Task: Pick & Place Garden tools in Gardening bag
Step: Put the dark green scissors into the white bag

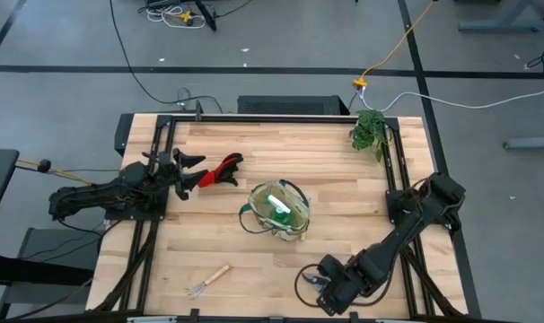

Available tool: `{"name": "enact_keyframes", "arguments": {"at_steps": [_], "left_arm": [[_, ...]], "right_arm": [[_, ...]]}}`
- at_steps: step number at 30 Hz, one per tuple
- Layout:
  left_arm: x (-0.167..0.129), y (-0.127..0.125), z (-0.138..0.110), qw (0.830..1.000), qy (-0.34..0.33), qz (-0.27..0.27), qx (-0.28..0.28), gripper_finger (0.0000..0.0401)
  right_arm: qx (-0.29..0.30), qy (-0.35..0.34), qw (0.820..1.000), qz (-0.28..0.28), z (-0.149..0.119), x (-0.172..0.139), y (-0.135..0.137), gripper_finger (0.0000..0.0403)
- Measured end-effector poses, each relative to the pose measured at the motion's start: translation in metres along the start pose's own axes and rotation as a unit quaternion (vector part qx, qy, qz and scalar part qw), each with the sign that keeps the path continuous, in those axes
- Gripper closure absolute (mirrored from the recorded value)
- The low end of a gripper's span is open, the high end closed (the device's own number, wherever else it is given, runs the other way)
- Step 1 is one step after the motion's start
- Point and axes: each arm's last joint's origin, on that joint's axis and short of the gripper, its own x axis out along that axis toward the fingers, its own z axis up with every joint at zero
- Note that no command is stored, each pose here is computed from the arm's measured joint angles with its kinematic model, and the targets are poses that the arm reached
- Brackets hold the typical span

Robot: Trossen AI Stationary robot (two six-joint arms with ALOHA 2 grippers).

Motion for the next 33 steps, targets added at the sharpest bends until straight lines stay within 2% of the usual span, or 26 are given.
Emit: {"name": "enact_keyframes", "arguments": {"at_steps": [8,21,33], "left_arm": [[0.000,0.000,0.000,1.000,0.000,-0.001,-0.003,0.0110],[0.000,0.000,0.000,1.000,0.000,-0.001,-0.004,0.0110],[0.000,0.000,0.000,1.000,0.001,-0.001,-0.004,0.0110]], "right_arm": [[-0.001,0.015,0.999,-0.038,-0.003,0.025,-0.002,0.0311],[0.010,0.026,0.996,-0.085,-0.006,0.030,-0.009,0.0309],[0.007,0.030,0.994,-0.105,-0.009,0.041,-0.011,0.0259]]}}
